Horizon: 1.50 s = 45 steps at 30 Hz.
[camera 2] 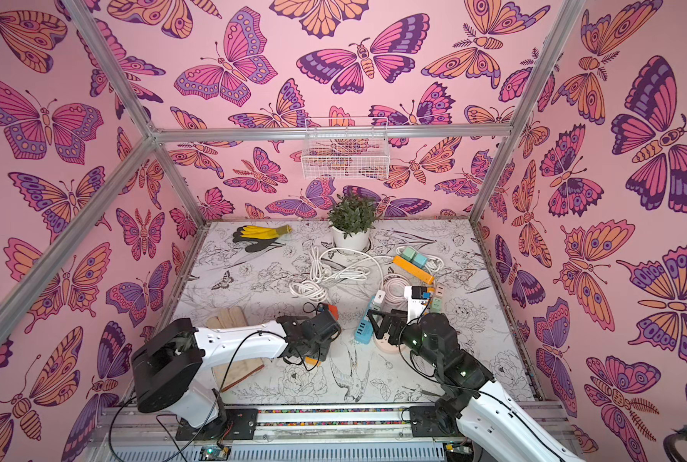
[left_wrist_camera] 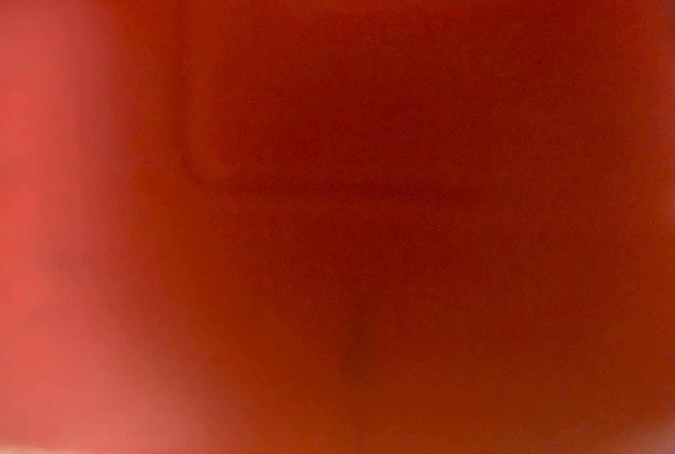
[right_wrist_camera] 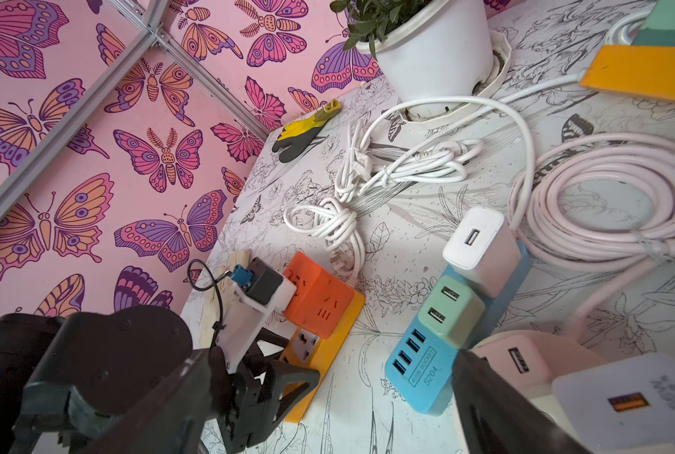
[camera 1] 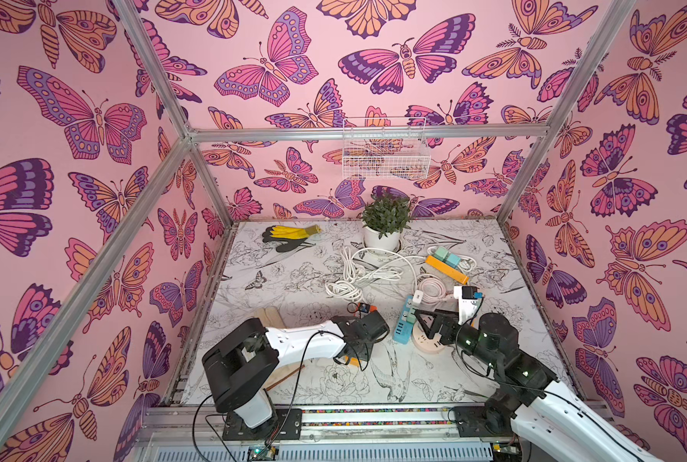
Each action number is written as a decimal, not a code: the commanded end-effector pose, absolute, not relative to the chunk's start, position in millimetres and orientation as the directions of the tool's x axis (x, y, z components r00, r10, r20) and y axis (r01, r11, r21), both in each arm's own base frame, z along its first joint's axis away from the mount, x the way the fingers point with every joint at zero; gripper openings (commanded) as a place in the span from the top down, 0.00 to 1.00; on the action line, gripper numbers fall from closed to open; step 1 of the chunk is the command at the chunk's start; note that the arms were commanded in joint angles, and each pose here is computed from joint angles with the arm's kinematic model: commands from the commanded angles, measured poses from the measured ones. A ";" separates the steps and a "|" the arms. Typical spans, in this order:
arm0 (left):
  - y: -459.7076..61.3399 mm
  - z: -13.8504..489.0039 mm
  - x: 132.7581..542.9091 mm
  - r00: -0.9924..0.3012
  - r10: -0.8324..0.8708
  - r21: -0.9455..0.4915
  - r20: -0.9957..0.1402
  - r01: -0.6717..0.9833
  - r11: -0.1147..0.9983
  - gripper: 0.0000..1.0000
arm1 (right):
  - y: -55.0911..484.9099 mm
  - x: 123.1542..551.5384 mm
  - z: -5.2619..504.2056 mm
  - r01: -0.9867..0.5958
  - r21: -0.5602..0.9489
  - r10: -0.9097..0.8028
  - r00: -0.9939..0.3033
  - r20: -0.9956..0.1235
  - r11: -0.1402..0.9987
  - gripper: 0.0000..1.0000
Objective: Pull the plug off the socket
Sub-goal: Move the socket to the center of the board, then remove the plug from the socket.
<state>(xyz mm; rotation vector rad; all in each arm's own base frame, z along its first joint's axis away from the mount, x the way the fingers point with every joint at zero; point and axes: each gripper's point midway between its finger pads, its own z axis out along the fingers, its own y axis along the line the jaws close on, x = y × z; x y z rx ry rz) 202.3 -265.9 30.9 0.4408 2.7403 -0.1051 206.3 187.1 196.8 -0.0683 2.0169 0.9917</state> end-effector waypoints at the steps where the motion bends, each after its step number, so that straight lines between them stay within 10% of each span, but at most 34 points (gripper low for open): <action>1: -275.9 36.9 201.0 -0.881 0.287 -0.007 -0.375 0.313 0.950 0.41 | 182.7 203.4 190.6 -0.379 0.600 0.281 -0.627 -0.726 0.705 0.01; 6: -285.6 51.6 194.7 -0.877 0.286 -0.067 -0.387 0.336 0.939 0.20 | 182.1 201.4 191.1 -0.381 0.594 0.269 -0.633 -0.726 0.708 0.01; 17: -237.7 146.0 191.7 -0.711 -0.011 -0.378 -0.703 0.360 0.853 0.08 | 199.3 189.6 212.7 -0.429 0.644 0.236 -0.686 -0.689 0.633 0.01; 26: -178.1 102.1 198.0 -0.763 -0.301 -0.609 -0.573 0.150 0.779 0.05 | 257.6 194.0 197.5 -0.394 0.410 -0.037 -0.756 -0.653 0.822 0.01; 34: -162.5 88.4 197.4 -0.770 -0.323 -0.587 -0.550 0.081 0.806 0.05 | 271.8 222.9 189.5 -0.045 0.033 -0.017 -0.806 -0.592 0.998 0.01; 45: -169.7 83.9 189.3 -0.800 -0.298 -0.610 -0.521 0.105 0.785 0.06 | 329.9 232.1 145.5 -0.015 0.021 -0.003 -0.859 -0.512 1.000 0.01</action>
